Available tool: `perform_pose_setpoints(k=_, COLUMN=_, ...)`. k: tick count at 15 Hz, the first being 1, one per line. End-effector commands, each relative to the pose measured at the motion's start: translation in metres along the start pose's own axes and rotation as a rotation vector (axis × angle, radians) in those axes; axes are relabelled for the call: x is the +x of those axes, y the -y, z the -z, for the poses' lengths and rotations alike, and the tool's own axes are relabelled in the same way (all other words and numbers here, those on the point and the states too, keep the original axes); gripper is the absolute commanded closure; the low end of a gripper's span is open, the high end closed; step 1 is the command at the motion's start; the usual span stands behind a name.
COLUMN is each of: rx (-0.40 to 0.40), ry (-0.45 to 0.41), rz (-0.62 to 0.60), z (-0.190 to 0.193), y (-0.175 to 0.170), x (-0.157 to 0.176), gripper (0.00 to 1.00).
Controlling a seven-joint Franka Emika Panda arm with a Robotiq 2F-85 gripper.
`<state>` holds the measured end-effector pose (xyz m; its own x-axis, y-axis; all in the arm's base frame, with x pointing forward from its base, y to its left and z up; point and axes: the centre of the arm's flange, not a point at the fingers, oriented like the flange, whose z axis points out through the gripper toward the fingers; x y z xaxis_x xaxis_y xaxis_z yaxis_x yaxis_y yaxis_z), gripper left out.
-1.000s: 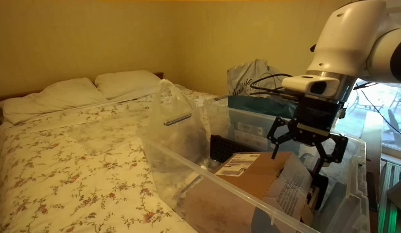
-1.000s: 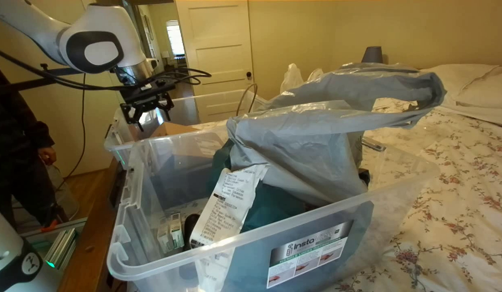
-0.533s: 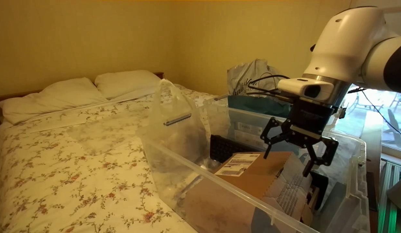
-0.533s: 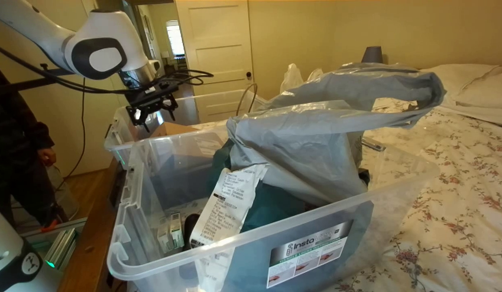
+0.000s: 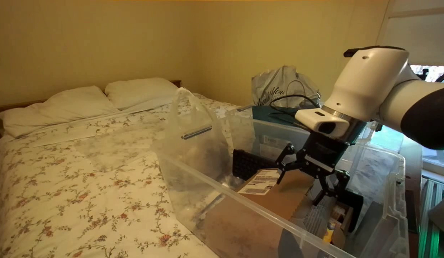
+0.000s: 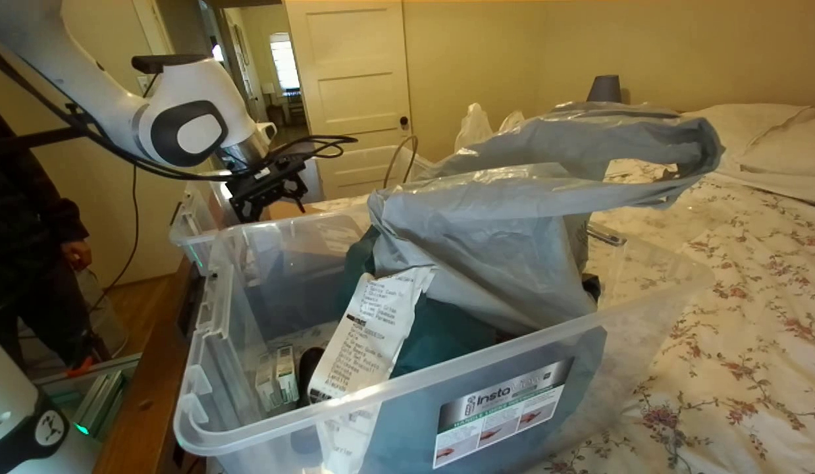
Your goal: Open the brown box.
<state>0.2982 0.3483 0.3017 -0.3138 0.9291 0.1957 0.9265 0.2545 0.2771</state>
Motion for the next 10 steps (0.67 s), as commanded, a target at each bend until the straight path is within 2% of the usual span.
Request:
perform_pose_setpoints(k=1, rx=-0.128, ry=0.040, rz=-0.005, z=-0.003, y=-0.010, x=0.010, gripper=0.00)
perform_pose_setpoints(k=6, rx=-0.291, ry=0.062, rz=0.052, z=0.038, y=-0.040, x=0.028, gripper=0.00)
perform_pose_setpoints(k=9, rx=-0.357, ry=0.069, rz=0.079, z=0.042, y=-0.056, x=0.044, gripper=0.00)
perform_pose_setpoints(k=10, rx=-0.355, ry=0.078, rz=0.085, z=0.036, y=-0.061, x=0.050, gripper=0.00)
